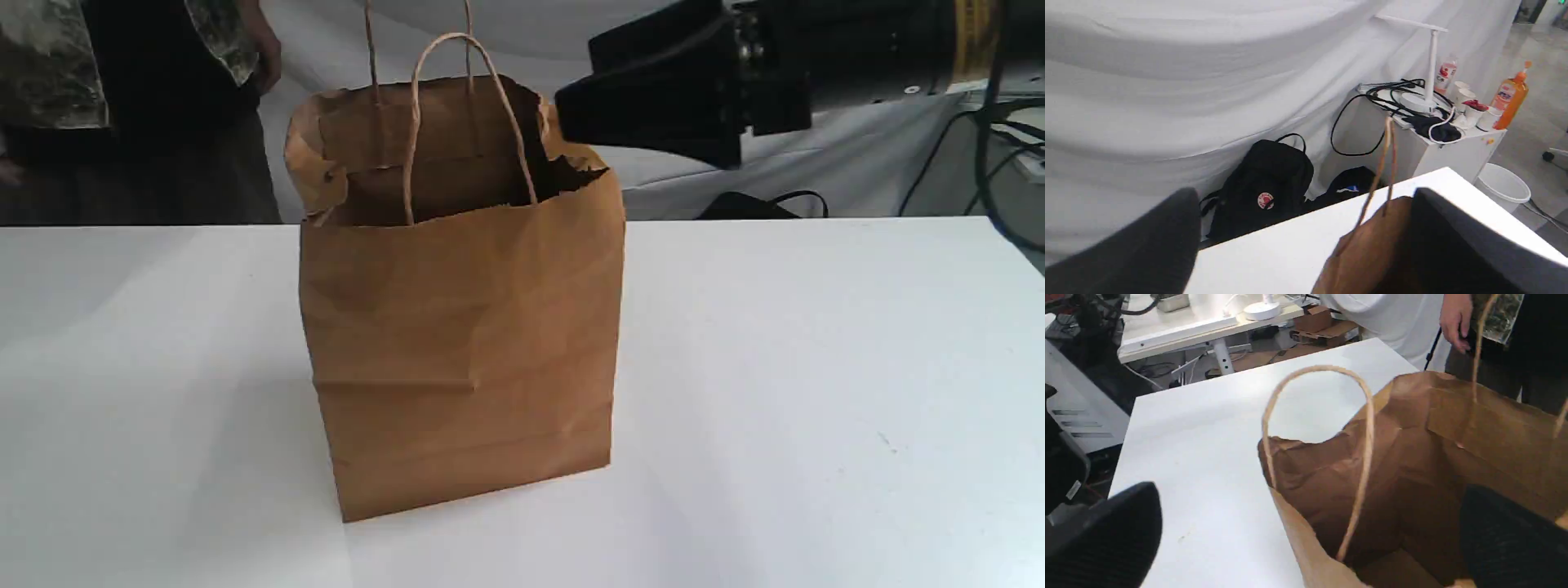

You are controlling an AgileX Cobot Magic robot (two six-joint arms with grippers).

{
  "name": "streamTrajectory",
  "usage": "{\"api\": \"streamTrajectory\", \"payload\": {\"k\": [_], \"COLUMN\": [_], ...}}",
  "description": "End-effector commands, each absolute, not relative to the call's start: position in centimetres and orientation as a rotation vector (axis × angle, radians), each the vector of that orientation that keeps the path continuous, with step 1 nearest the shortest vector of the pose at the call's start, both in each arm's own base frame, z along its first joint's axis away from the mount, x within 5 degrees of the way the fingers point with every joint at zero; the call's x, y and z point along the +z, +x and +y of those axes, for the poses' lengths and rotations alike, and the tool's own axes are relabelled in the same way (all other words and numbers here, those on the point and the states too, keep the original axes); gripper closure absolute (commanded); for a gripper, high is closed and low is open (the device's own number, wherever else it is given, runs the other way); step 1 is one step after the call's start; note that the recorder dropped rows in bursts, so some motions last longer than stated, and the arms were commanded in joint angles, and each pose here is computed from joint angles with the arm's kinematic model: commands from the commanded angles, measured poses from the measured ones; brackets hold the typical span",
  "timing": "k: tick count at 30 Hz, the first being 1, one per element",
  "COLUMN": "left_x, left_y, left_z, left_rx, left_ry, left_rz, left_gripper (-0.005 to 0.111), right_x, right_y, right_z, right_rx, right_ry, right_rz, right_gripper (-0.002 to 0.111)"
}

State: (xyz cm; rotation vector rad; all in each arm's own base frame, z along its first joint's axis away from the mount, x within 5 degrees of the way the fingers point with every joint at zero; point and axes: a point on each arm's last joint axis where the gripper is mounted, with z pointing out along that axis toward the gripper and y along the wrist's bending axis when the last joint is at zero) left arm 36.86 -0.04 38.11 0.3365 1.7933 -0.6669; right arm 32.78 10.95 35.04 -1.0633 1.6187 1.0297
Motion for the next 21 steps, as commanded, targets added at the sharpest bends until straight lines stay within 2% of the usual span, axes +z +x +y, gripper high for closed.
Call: {"api": "streamTrajectory", "payload": {"k": [1, 5, 9, 10, 11, 18, 21], "left_x": [38.4, 38.9, 39.9, 40.4, 40.9, 44.4, 45.7], "left_y": [35.8, 34.5, 32.9, 32.6, 32.3, 27.4, 25.0], "left_z": [1.9, 2.4, 1.2, 0.7, 0.1, -5.3, -6.9], "left_rx": [-0.751, -0.864, -0.967, -0.978, -0.98, -0.99, -0.9], "left_ry": [0.323, 0.358, 0.472, 0.484, 0.504, 0.721, 0.686], "left_rz": [1.801, 1.811, 1.782, 1.761, 1.75, 1.651, 1.586], "left_gripper": [0.049, 0.065, 0.093, 0.104, 0.107, 0.107, 0.107], "right_x": [34.7, 35.1, 35.7, 35.8, 35.8, 37.7, 38.3], "right_y": [31.9, 30.0, 27.1, 26.2, 25.3, 17.7, 13.9], "right_z": [10.0, 9.4, 8.5, 8.3, 8.1, 6.7, 6.6], "right_rx": [1.005, 0.949, 0.868, 0.843, 0.831, 0.634, 0.521], "right_ry": [-1.07, -1.066, -1.039, -1.035, -1.03, -0.973, -0.98], "right_rz": [1.609, 1.482, 1.361, 1.336, 1.325, 1.137, 1.037], "right_gripper": [0.011, 0.011, 0.011, 0.011, 0.011, 0.011, 0.011]}}
